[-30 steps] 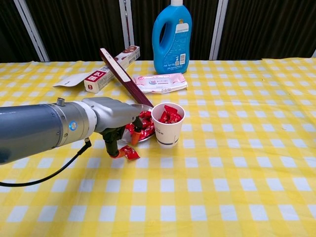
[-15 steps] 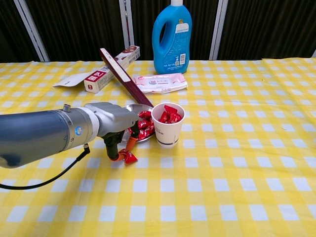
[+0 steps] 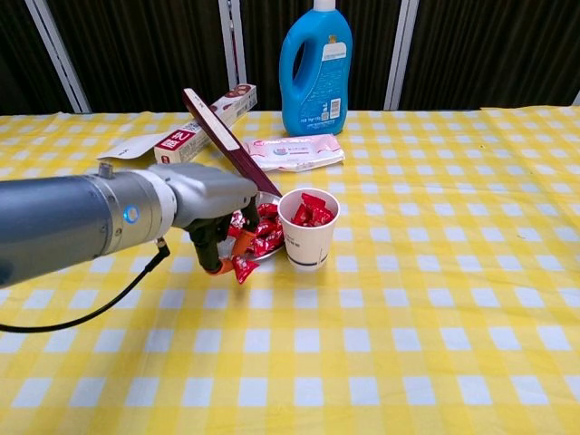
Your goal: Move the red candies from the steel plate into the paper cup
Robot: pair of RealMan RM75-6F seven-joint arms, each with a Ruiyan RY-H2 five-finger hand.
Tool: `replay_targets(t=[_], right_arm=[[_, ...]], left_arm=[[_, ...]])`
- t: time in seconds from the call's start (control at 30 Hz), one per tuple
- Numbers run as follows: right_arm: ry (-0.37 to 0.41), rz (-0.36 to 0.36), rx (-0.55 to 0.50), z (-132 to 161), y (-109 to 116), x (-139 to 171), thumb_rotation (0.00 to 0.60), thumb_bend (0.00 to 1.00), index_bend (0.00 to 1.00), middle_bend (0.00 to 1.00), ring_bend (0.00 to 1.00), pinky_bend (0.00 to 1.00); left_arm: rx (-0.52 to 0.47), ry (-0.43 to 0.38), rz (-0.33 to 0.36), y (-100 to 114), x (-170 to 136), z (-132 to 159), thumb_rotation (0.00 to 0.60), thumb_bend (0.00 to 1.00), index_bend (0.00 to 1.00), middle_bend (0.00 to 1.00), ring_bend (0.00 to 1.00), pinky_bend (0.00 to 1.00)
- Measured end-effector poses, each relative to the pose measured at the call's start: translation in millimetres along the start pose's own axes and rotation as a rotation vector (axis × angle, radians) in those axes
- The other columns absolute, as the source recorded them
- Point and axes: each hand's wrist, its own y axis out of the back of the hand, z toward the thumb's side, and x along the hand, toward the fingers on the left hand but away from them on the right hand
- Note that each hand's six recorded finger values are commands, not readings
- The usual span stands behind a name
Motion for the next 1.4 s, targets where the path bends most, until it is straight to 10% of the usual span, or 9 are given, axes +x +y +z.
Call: replay_targets(t=[0.37, 1.07, 1.4], right_arm=[[0.005, 0.003, -0.002, 1, -1, -1, 0.600, 0.28, 0.00, 0.00, 0.00, 0.00], [0.005, 0.005, -0.009, 1, 0, -1, 0.600, 0.28, 0.00, 0.00, 0.00, 0.00], [0.007, 0.005, -0.005, 1, 0, 0, 0.600, 0.28, 0.00, 0.00, 0.00, 0.00]], left_arm=[[-0.123, -0.022, 0.229, 56, 6, 13, 0.600, 0.43, 0.54, 0.98, 1.00, 0.98], [-0.099, -0.001, 0.188, 55, 31, 33, 0.600, 0.31, 0.44, 0.94, 0.98, 0.98], [-0.114, 0.067, 0.238, 65, 18, -11, 0.600, 0.29, 0.39, 0.63, 0.93, 0.98]])
